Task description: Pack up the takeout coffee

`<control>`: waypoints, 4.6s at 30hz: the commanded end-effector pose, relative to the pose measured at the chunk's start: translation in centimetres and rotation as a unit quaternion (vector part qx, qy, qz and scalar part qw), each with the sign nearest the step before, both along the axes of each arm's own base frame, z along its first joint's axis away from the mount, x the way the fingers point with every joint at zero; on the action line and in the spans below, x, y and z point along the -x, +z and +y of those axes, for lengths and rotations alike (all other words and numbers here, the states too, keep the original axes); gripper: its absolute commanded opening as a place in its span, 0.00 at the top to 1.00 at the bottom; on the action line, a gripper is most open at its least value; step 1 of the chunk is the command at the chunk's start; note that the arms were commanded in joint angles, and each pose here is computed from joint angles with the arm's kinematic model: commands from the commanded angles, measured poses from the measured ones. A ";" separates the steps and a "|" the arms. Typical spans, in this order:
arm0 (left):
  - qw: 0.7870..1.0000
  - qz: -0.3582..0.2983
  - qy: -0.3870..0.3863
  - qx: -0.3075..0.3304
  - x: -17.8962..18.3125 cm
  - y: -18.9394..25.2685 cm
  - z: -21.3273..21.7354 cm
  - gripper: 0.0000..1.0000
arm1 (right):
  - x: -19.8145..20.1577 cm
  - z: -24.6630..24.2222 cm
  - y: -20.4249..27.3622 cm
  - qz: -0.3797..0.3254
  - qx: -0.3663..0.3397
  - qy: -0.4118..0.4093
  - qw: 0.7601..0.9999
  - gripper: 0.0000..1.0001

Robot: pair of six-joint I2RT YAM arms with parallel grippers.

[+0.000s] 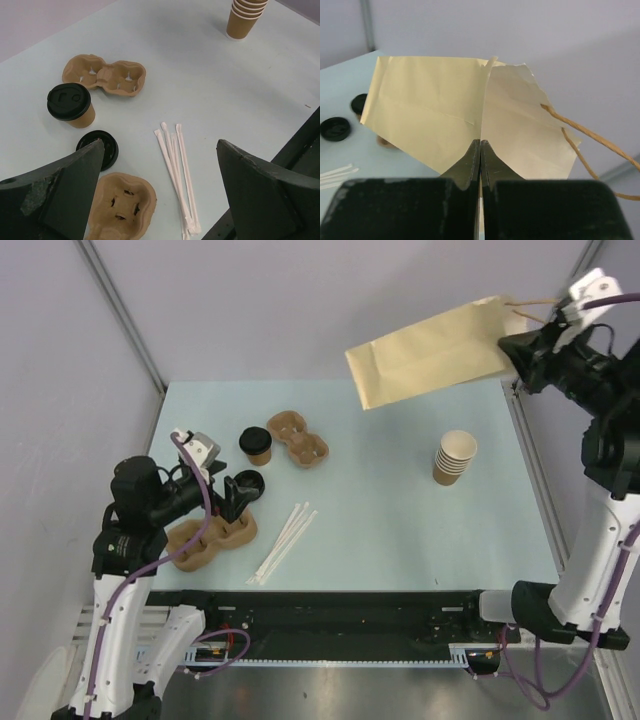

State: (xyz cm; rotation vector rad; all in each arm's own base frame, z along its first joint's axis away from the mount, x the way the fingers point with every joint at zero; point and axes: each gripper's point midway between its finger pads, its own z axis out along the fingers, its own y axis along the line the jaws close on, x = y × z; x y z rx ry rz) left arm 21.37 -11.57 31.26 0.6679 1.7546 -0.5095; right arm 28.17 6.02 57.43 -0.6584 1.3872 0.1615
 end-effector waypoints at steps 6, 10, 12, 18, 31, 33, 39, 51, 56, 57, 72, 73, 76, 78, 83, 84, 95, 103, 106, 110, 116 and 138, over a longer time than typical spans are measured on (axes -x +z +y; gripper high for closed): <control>0.998 0.038 0.036 0.039 -1.9 0.0 0.0 0.00 | 0.3 12.6 -7.2 0.029 0.130 0.148 0.980 1.00; 0.996 0.061 0.042 0.054 -2.4 -0.2 -0.2 0.01 | 1.6 16.1 -14.8 0.071 0.265 0.189 0.943 1.00; 0.995 0.064 0.043 0.057 -2.5 -0.2 -0.2 0.01 | 1.9 16.1 -16.5 0.064 0.320 0.183 0.927 1.00; 0.995 0.071 0.053 0.054 -2.8 -1.0 0.1 0.00 | 3.6 16.1 -19.9 0.086 0.379 0.200 0.899 1.00; 0.994 0.070 0.067 0.051 -3.5 -0.9 0.4 0.01 | 3.9 16.6 -20.8 0.026 0.446 0.171 0.878 1.00; 0.994 0.073 0.067 0.051 -3.5 -1.3 0.4 0.00 | 5.0 16.5 -22.1 0.028 0.458 0.183 0.869 1.00; 0.993 0.078 0.069 0.050 -3.6 -1.6 0.5 0.00 | 7.8 17.4 -27.8 0.084 0.486 0.236 0.837 1.00; 0.996 0.066 0.027 0.054 -2.4 -0.7 -0.5 0.00 | 10.8 18.6 -24.6 0.089 0.443 0.273 0.849 0.32; 0.995 0.041 -0.035 0.083 -1.7 2.3 -2.4 0.00 | 10.6 19.6 -19.6 0.084 0.366 0.266 0.888 0.22; 0.995 0.038 -0.043 0.087 -1.7 2.8 -2.6 0.00 | 10.2 19.5 -18.5 0.085 0.346 0.258 0.898 0.22; 0.983 0.022 -0.141 0.113 -6.3 10.4 -12.5 0.08 | 1.4 9.0 -13.4 0.223 0.040 0.050 0.973 0.27; 0.981 0.010 -0.157 0.112 -5.7 11.6 -13.7 0.08 | 0.7 8.4 -14.1 0.245 0.027 0.044 0.968 0.27; 0.983 0.005 -0.156 0.099 -7.1 12.2 -15.8 0.08 | -0.3 5.9 -15.5 0.309 -0.034 0.040 0.950 0.29; 0.982 0.013 -0.167 0.085 -7.8 11.4 -17.7 0.08 | -0.4 5.3 -16.1 0.336 -0.061 0.048 0.939 0.30; 0.980 0.003 -0.194 0.052 -8.2 11.1 -21.8 0.09 | -0.4 5.2 -17.6 0.395 -0.115 0.073 0.908 0.33; 0.979 0.005 -0.195 0.049 -8.3 11.0 -22.3 0.09 | -0.1 5.3 -17.5 0.400 -0.126 0.085 0.904 0.33; 0.980 0.043 -0.194 -0.001 -9.3 7.6 -25.3 0.31 | 0.8 5.9 -20.5 0.460 -0.162 0.103 0.867 0.38; 0.985 0.035 -0.169 -0.019 -8.6 7.4 -23.1 0.77 | 1.6 6.0 -21.0 0.468 -0.164 0.107 0.862 0.70; 0.985 0.035 -0.170 -0.017 -7.3 7.4 -21.8 0.92 | 1.9 5.7 -20.6 0.461 -0.163 0.099 0.867 0.92; 0.984 0.034 -0.175 -0.006 -5.7 7.4 -20.0 1.00 | 2.8 5.4 -20.2 0.459 -0.159 0.095 0.869 1.00; 0.980 0.068 -0.186 0.013 -4.4 5.4 -17.5 1.00 | 4.8 5.3 -21.4 0.475 -0.159 0.098 0.860 1.00; 0.969 0.212 -0.114 0.048 -4.7 -5.1 -14.2 1.00 | 4.6 3.0 -28.3 0.530 -0.138 0.047 0.835 1.00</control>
